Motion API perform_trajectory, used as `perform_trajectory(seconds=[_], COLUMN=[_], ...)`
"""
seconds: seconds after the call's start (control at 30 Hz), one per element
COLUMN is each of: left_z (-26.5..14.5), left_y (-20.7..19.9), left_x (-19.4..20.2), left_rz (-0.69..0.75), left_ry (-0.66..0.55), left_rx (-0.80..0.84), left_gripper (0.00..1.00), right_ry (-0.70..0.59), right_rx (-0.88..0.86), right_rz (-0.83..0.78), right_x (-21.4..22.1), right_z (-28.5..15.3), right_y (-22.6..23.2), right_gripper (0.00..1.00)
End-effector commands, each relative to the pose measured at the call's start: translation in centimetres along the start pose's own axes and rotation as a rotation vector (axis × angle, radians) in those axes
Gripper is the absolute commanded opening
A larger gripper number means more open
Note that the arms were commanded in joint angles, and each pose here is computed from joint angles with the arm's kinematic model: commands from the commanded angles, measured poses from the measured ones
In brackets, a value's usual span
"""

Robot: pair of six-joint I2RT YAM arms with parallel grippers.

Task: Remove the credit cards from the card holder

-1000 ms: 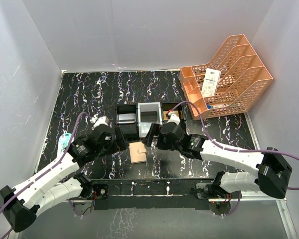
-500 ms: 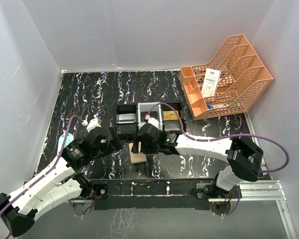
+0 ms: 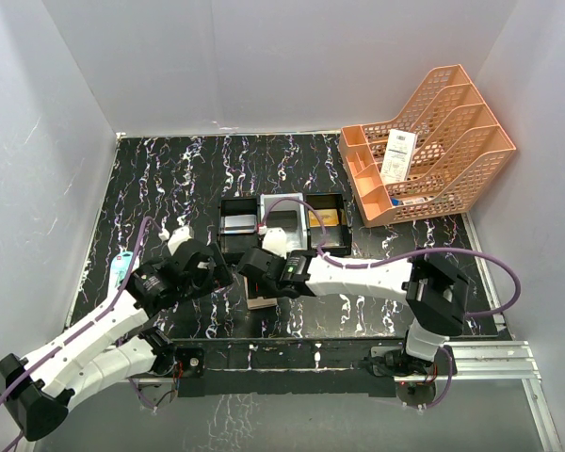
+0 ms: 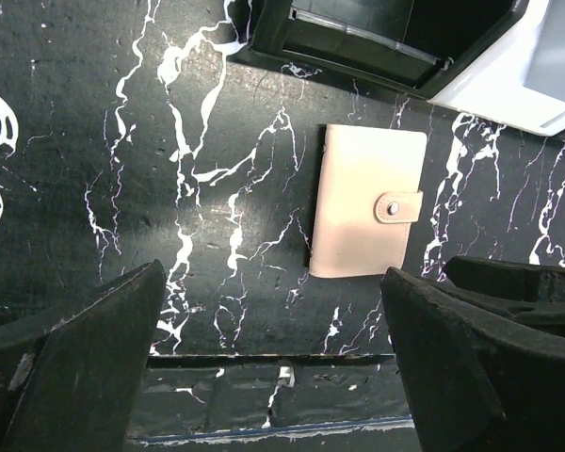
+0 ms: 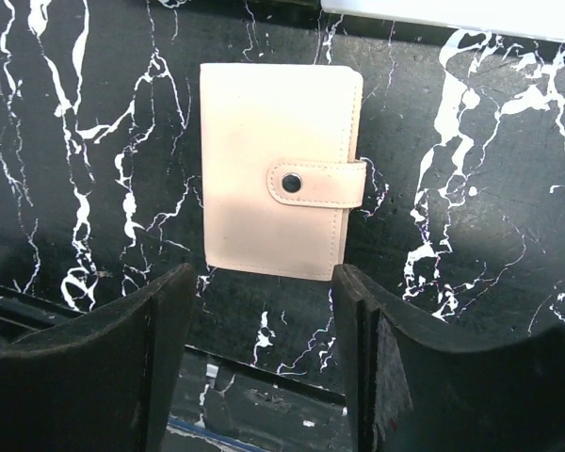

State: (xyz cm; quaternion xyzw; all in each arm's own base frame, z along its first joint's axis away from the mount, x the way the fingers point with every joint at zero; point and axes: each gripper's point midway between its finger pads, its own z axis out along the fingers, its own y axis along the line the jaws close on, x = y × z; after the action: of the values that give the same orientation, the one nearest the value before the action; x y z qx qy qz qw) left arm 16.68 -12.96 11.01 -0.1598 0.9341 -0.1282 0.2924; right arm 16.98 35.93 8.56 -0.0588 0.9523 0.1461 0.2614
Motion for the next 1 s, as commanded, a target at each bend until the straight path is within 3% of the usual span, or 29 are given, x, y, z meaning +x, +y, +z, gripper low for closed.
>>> perform_trajectory(seconds=[0.0,0.37,0.47,0.97], left_z=[-1.1,-1.4,-1.5,-1.9], left_y=[-0.1,0.7,0.8,1.4], left_x=[-0.7,-0.9,-0.8,-0.4], left_rz=[-0.031,-0.05,-0.053,-0.088], left_ry=[-0.018,-0.036,-0.032,-0.035], left_rx=[0.001,-0.023,-0.026,-0.02], left_gripper=[0.97,0.96,0.96,0.95], right_ry=[-0.062,-0.044,-0.058,-0.065], right_rx=[0.034,0.085,0.101,0.165], right_rz=[0.015,-0.05,-0.087,-0.086], right_x=[-1.6,-0.3,-1.0,-2.0], right_z=[-0.6,1.2,1.7,3.5], right_y=[0.7,1.0,1.6,0.4], right_gripper=[0.57,0.52,0.46,0.44])
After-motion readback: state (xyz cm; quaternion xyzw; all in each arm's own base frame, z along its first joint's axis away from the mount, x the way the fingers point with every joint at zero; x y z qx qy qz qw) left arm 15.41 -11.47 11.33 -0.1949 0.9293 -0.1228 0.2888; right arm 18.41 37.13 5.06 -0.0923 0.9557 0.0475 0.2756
